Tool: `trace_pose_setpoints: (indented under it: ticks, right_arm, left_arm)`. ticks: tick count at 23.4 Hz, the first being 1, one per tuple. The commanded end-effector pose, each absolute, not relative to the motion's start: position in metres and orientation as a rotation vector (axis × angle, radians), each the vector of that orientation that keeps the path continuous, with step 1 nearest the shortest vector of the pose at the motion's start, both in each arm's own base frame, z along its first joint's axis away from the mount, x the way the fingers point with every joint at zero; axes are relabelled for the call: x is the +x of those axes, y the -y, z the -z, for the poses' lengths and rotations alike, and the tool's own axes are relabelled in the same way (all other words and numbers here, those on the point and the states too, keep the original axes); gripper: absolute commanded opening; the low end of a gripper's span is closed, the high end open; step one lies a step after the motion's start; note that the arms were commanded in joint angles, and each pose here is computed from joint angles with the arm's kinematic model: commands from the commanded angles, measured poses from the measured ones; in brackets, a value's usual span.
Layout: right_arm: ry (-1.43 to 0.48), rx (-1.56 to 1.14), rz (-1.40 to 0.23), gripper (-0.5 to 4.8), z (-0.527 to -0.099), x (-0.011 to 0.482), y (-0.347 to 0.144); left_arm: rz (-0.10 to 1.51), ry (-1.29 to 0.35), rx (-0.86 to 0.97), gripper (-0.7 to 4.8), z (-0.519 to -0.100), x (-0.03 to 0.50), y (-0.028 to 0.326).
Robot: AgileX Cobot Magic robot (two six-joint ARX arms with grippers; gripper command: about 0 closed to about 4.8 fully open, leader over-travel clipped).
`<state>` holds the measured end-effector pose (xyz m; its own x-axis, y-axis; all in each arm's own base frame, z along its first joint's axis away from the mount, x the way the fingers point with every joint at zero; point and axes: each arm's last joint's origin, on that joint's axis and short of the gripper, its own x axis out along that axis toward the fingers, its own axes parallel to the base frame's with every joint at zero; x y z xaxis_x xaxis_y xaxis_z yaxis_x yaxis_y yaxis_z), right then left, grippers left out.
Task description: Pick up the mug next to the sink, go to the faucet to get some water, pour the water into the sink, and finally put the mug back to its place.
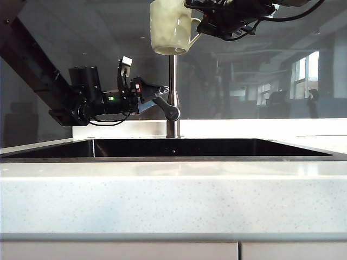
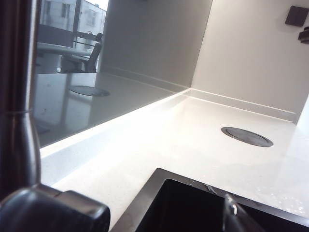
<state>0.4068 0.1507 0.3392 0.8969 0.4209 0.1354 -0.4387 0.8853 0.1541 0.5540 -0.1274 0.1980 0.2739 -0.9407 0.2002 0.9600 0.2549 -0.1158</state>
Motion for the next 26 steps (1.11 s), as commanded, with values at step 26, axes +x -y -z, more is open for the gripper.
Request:
trace_pose_setpoints:
  ticks: [26]
  right_arm:
    - [0.197, 0.211, -0.448, -0.05, -0.357, 0.402, -0.149]
  left_arm:
    - [1.272, 0.249, -0.214, 3.71, -0.219, 0.550, 0.099]
